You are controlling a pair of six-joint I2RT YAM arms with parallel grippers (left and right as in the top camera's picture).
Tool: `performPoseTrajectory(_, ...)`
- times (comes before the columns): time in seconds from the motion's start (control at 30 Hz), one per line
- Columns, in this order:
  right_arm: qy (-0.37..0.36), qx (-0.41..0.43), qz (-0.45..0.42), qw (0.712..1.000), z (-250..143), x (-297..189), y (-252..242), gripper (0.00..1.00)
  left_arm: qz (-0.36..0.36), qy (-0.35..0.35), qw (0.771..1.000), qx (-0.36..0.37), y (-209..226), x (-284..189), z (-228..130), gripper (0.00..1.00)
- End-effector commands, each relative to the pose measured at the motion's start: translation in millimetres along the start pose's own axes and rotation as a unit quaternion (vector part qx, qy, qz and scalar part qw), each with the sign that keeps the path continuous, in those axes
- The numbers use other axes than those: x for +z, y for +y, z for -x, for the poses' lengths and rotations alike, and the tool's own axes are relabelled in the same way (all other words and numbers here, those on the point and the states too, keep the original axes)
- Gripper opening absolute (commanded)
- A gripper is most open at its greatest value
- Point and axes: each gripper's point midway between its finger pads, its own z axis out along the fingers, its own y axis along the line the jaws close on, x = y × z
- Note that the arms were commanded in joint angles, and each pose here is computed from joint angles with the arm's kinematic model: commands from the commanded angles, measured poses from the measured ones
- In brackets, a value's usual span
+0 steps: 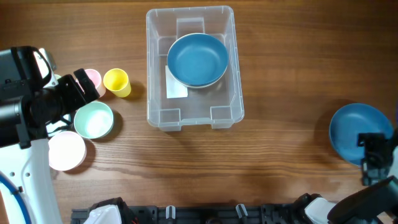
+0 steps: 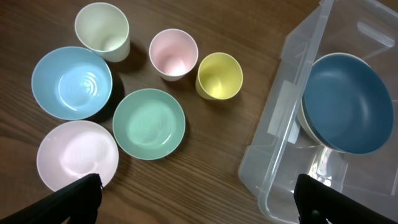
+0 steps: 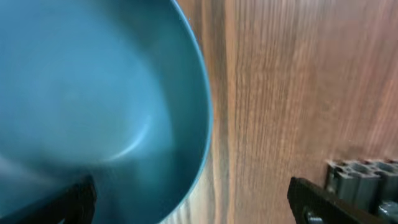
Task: Pack container
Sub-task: 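Grasp the second blue plate rim with the right gripper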
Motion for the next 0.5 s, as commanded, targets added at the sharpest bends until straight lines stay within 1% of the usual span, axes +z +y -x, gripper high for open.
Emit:
performPoseTrajectory(0.0, 0.003, 0.008, 0.026, 1.0, -11, 29, 2, 1.0, -0.009, -0.007, 1.0, 0.004, -2, -4, 4, 1.0)
performPoseTrajectory(0.07, -0.012, 0.009, 0.05, 0.999, -7, 39, 10, 0.99, -0.008, -0.006, 1.0, 0.004, -2, -4, 3, 1.0)
performPoseTrajectory(0.1, -0.02, 0.009, 0.058, 0.998, -5, 42, 12, 0.97, -0.008, -0.005, 1.0, 0.004, -2, -4, 3, 1.0)
performPoseTrajectory(0.17, -0.043, 0.01, 0.081, 0.996, 3, 46, 21, 0.77, -0.008, -0.004, 1.0, 0.004, -2, -4, 2, 1.0)
performPoseTrajectory(0.27, -0.052, 0.011, 0.091, 0.994, 7, 45, 25, 0.57, -0.007, -0.002, 1.0, 0.003, -2, -4, 1, 1.0)
performPoseTrajectory(0.3, -0.054, 0.011, 0.093, 0.994, 8, 45, 26, 0.48, -0.007, -0.002, 1.0, 0.003, -2, -4, 1, 1.0)
performPoseTrajectory(0.4, -0.055, 0.01, 0.094, 0.994, 9, 45, 27, 0.29, -0.007, -0.002, 1.0, 0.003, -2, -4, 1, 1.0)
performPoseTrajectory(0.47, -0.054, 0.01, 0.094, 0.994, 9, 45, 26, 0.22, -0.007, -0.002, 1.0, 0.003, -2, -4, 1, 1.0)
